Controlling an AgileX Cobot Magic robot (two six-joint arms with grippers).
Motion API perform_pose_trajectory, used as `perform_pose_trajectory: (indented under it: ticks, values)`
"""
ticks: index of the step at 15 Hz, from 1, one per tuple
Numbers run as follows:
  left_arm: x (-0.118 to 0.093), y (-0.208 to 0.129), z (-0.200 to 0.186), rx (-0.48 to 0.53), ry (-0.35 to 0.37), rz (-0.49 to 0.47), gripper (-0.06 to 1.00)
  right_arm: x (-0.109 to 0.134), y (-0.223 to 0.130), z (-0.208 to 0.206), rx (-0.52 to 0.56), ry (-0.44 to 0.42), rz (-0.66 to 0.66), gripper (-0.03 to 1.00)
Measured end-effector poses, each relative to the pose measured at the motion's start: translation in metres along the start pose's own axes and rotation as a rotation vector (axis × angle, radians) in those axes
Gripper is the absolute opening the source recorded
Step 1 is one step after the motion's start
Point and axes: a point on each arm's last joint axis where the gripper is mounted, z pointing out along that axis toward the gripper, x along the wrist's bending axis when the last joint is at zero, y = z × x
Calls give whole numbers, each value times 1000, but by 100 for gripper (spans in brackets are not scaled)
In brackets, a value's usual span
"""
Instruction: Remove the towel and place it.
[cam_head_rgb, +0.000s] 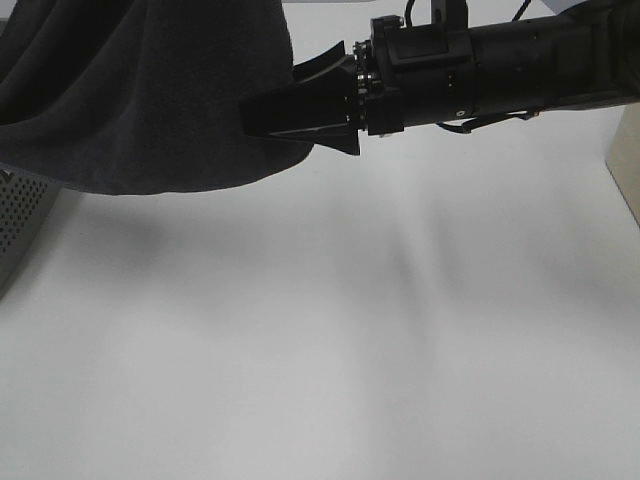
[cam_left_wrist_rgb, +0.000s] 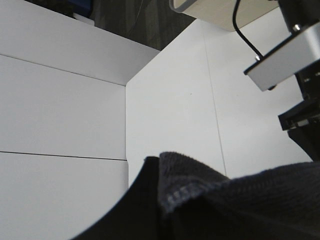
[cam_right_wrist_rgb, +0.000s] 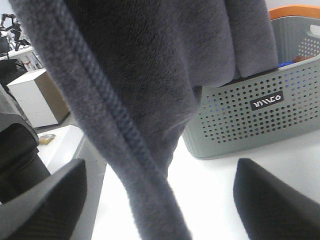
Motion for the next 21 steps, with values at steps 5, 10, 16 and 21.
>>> perform_pose_trajectory:
  ticks: [5,10,16,21]
  values:
    - [1,-8,14,42,31,31,0,4,-5,1,33,64,-12,70]
    - [3,-9,15,48,47,23,0,-3,-11,1,102,-17,12,36]
    - [4,-13,15,95,54,45,0,-3,-13,0,122,-13,9,25]
    - [0,-16,15,127,15,29,0,-4,-7,0,139,-12,19,24]
